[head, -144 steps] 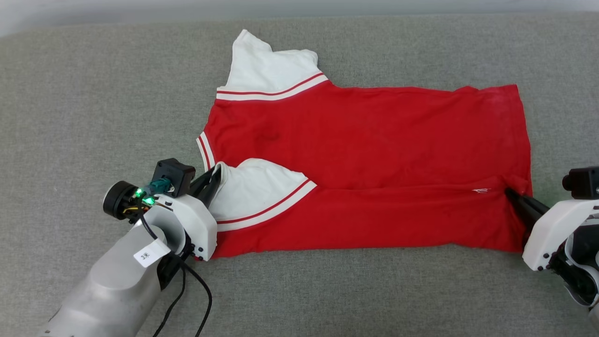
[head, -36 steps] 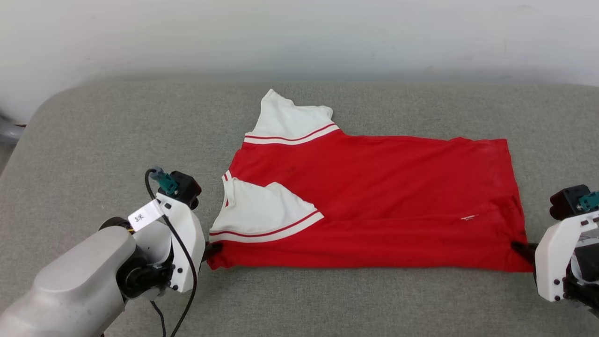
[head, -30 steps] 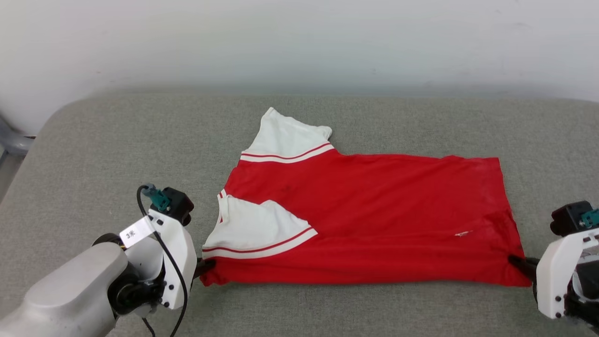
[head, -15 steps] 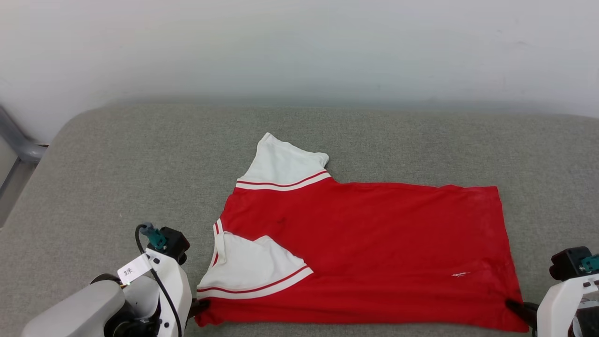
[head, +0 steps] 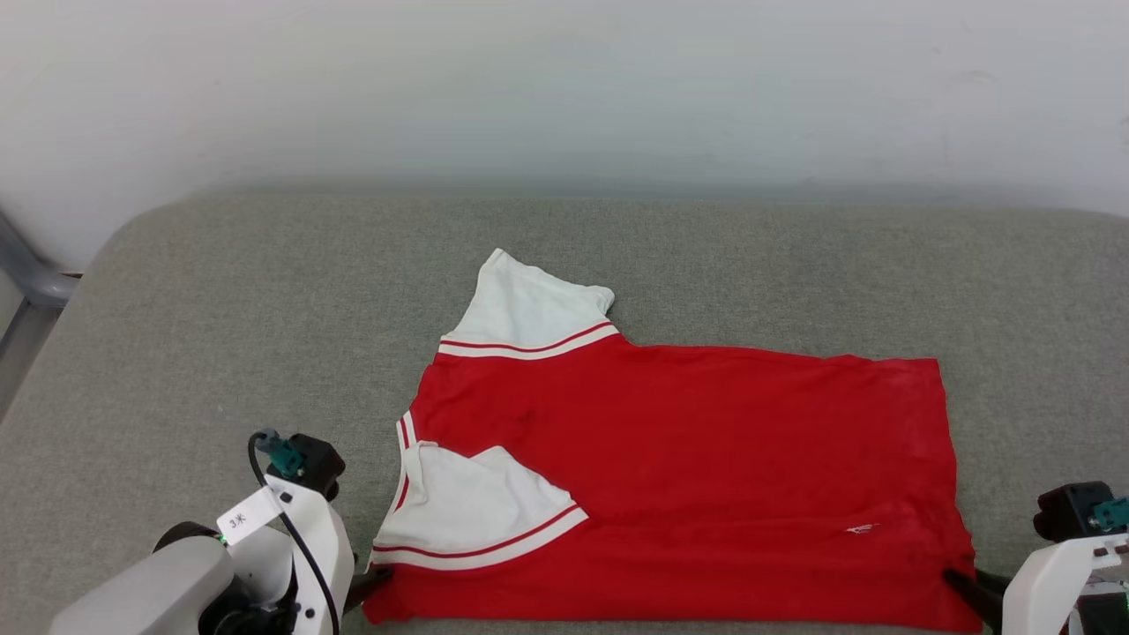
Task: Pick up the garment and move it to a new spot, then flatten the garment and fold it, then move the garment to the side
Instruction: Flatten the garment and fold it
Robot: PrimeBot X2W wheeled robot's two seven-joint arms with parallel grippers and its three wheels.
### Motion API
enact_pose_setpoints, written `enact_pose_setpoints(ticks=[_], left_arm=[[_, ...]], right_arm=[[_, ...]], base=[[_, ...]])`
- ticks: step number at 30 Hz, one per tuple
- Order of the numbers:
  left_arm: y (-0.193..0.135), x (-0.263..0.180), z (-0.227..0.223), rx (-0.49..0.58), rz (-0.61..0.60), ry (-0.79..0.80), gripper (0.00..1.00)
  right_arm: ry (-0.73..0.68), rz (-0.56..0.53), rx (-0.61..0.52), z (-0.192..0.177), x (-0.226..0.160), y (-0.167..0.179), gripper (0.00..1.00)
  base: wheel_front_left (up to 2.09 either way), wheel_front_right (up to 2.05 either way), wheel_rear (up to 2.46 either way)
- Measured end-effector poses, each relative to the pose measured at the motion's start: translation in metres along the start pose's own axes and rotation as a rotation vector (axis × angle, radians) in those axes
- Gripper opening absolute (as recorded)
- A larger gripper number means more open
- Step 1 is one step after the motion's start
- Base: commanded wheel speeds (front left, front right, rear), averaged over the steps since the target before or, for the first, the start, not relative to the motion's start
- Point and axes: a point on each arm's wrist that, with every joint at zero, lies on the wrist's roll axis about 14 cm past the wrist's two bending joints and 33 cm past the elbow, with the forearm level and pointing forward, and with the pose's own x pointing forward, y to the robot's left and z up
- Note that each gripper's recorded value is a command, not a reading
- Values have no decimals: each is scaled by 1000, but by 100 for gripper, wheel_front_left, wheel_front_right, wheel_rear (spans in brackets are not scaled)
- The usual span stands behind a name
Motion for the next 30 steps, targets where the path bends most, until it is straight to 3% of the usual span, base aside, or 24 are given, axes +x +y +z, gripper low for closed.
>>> enact_pose_setpoints(ticks=[8, 14, 15, 18, 25, 30], left_arm=[[4, -27, 46, 63, 21, -161, 100], [12, -49, 109, 132, 81, -365, 100], [12, -53, 135, 153, 100, -442, 100], [11, -52, 162, 178, 109, -504, 100], [15, -38, 222, 182, 116, -548, 100], [22, -10, 253, 169, 110, -481, 100]], right_arm=[[-311, -37, -48, 58, -16, -3, 100], [-614, -82, -79, 110, -40, 0, 100], [-744, -102, -85, 130, -52, 5, 100], [-862, -122, -92, 146, -65, 10, 100], [-924, -137, -159, 156, -63, 27, 100], [-907, -130, -167, 157, -49, 35, 100]], base=[[0, 0, 0], [0, 0, 0], [0, 0, 0], [0, 0, 0], [0, 0, 0], [0, 0, 0]])
